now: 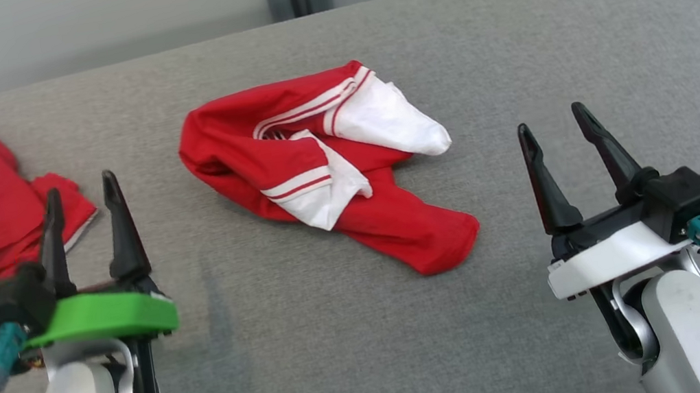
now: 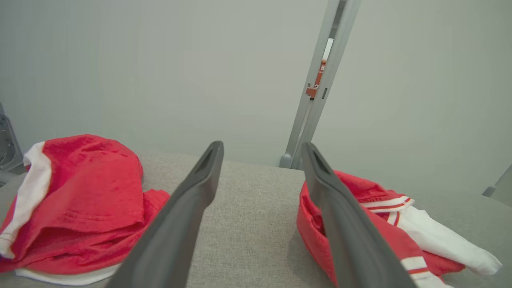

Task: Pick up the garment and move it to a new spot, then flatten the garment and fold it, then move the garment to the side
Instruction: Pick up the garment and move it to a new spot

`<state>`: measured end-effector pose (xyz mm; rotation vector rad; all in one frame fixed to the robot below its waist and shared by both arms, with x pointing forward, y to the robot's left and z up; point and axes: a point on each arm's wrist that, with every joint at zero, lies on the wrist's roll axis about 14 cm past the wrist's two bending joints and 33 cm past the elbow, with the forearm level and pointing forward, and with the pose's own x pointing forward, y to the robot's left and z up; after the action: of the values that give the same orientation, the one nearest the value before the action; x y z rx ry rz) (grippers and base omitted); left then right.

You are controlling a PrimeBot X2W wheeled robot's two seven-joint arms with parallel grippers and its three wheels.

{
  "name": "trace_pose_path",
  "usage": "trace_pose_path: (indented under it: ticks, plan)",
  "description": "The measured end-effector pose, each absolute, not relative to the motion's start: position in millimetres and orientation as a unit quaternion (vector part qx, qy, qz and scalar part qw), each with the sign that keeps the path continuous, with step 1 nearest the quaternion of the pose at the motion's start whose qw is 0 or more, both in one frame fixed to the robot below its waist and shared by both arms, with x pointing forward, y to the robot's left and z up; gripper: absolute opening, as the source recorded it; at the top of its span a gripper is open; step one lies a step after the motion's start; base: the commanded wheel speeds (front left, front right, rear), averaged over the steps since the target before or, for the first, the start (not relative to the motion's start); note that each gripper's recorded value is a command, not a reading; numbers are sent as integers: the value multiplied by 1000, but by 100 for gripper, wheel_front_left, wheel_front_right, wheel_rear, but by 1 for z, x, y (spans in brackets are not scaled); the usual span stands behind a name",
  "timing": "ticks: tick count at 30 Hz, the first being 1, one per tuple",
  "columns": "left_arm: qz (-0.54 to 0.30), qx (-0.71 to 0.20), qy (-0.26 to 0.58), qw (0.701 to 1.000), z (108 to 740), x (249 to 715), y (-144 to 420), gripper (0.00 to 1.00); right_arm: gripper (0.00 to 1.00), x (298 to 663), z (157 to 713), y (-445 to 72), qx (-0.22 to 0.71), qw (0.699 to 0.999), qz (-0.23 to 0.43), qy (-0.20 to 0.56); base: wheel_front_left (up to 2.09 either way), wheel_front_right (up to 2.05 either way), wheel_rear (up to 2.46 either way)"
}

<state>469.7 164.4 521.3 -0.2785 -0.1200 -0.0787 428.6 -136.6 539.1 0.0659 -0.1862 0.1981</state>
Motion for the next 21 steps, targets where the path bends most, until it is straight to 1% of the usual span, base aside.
trace_pose_path:
  ticks: [6,11,15,21]
  plan:
    - [-37,-74,-60,995,519,424,175,100,100,422,544,-125,32,988,114,-98,0,0,0]
    - [-25,-72,-55,996,514,396,181,100,100,416,544,-117,33,987,124,-97,0,0,0]
    - [-19,-72,-58,996,516,386,184,100,100,413,545,-111,34,986,132,-97,0,0,0]
    - [-18,-84,-61,994,518,384,181,100,100,414,543,-106,36,985,140,-95,0,0,0]
